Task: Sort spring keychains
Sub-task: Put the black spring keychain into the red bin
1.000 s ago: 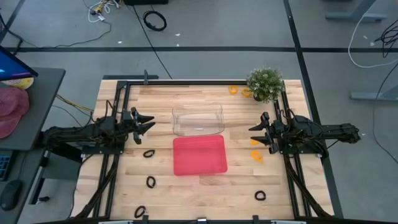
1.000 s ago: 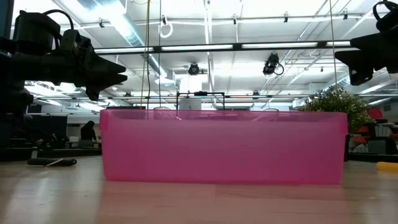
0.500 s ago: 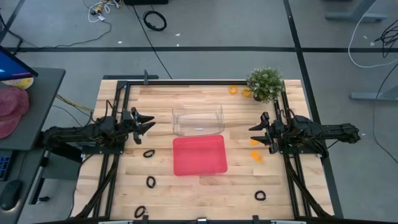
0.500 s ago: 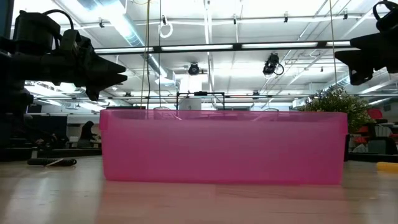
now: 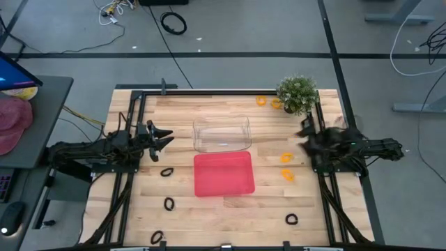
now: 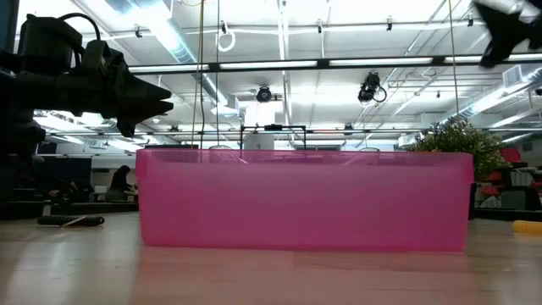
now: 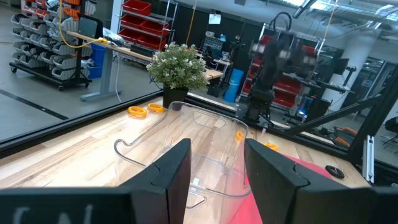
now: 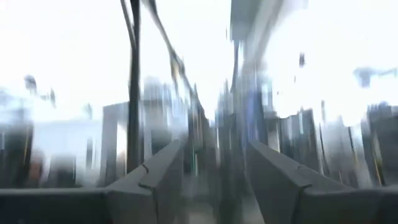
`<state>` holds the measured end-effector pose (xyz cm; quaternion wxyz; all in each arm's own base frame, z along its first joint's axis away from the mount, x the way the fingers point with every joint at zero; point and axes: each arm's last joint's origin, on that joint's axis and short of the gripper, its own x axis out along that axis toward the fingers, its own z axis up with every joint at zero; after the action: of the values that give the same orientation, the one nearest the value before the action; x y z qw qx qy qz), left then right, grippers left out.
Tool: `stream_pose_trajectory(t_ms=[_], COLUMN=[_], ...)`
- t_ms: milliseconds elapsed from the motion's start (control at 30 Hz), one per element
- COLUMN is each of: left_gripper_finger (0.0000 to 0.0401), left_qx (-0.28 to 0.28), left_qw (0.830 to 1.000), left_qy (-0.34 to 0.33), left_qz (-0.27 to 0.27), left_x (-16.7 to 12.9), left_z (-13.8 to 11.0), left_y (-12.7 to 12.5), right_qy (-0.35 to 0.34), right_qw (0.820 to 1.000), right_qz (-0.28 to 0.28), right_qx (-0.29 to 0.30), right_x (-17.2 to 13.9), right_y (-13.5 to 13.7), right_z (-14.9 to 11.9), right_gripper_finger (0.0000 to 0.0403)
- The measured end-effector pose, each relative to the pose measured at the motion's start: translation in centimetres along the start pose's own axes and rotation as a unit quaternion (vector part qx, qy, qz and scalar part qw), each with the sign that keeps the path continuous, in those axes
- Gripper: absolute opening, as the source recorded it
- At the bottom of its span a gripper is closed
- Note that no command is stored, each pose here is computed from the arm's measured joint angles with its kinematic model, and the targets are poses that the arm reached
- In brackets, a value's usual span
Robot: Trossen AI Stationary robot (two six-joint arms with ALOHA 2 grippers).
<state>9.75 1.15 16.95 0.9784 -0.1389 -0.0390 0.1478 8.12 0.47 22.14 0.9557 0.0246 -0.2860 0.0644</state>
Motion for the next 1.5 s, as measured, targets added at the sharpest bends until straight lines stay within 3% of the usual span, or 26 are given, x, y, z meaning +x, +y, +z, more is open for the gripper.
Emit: stream_pose_trajectory(t_ms=[133, 200, 333, 600, 767, 967, 1033, 1267, 1500], left_gripper_finger=[0.0154, 0.0154, 0.0154, 0.0154, 0.0154, 0.0154, 0.0154, 0.0154, 0.0154], left_qx=[0.000, 0.000, 0.000, 0.000, 0.000, 0.000, 0.000, 0.000, 0.000], left_qw=[1.000, 1.000, 1.000, 1.000, 1.000, 1.000, 1.000, 1.000, 1.000], left_qy=[0.000, 0.000, 0.000, 0.000, 0.000, 0.000, 0.000, 0.000, 0.000], left_qz=[0.000, 0.000, 0.000, 0.000, 0.000, 0.000, 0.000, 0.000, 0.000], left_x=[0.0, 0.0, 0.0, 0.0, 0.0, 0.0, 0.0, 0.0, 0.0], left_z=[0.0, 0.0, 0.0, 0.0, 0.0, 0.0, 0.0, 0.0, 0.0], left_y=[0.0, 0.0, 0.0, 0.0, 0.0, 0.0, 0.0, 0.0, 0.0], right_qy=[-0.170, -0.221, -0.253, -0.254, -0.255, -0.325, -0.330, -0.325, -0.265], right_qw=[0.985, 0.975, 0.967, 0.966, 0.957, 0.912, 0.905, 0.915, 0.941], right_qz=[0.011, 0.019, 0.029, 0.033, 0.050, 0.023, 0.025, 0.040, 0.164], right_qx=[-0.018, -0.004, 0.013, 0.019, 0.126, 0.249, 0.269, 0.238, 0.134], right_x=[-0.6, -0.9, -1.2, -1.3, -1.3, -1.9, -2.0, -1.8, -0.3], right_y=[0.3, 0.4, 0.5, 0.5, 0.4, 0.0, 0.0, 0.2, 1.2], right_z=[3.3, 4.2, 4.8, 4.8, 4.9, 5.8, 5.9, 6.4, 10.0], right_gripper_finger=[0.0180, 0.0180, 0.0180, 0.0180, 0.0180, 0.0180, 0.0180, 0.0180, 0.0180])
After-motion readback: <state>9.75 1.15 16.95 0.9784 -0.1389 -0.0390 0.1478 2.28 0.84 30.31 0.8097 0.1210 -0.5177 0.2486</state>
